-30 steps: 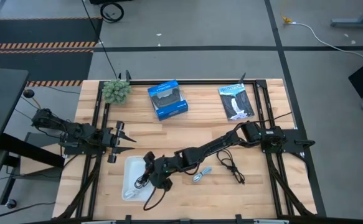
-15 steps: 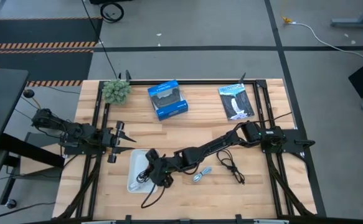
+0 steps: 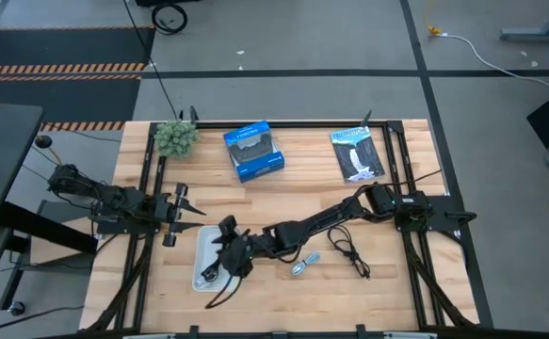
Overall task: Pick and place USB-C Cables
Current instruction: Put the blue charger cable into the white bin
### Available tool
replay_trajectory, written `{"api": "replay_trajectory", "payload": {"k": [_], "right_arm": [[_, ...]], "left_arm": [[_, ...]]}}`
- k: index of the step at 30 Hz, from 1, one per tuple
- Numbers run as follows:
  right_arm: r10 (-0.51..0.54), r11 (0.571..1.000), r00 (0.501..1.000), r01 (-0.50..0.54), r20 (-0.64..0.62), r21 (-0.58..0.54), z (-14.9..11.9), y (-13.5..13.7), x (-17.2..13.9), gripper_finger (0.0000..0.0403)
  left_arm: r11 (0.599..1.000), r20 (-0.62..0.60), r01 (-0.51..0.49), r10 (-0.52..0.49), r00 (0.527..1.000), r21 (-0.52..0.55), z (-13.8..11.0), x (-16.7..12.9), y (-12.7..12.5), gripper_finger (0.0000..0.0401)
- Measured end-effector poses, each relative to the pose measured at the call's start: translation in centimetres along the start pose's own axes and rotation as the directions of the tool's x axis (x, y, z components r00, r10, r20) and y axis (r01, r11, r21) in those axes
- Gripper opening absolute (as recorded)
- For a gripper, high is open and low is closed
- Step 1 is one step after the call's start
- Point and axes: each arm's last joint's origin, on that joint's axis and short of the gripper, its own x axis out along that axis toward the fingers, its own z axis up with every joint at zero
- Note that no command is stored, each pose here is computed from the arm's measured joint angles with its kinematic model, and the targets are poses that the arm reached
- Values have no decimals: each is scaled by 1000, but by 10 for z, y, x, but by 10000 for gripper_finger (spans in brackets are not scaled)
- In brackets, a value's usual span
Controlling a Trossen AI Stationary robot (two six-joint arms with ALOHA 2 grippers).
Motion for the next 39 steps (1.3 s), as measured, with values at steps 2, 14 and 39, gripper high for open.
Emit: {"api": "replay_trajectory", "payload": {"k": [2, 14, 39], "right_arm": [[-2, 1000, 1000, 2, 1, 1, 2, -2, -1, 171], [-33, 999, 986, 30, -162, -22, 30, 30, -40, 170], [593, 783, 551, -226, -587, 579, -22, 52, -107, 184]], "left_arm": [[1000, 0, 0, 0, 1000, 0, 0, 0, 0, 142], [1000, 2, -1, 1, 1000, 0, 0, 0, 0, 142], [1000, 1, 0, 0, 1000, 0, 0, 0, 0, 142]]}}
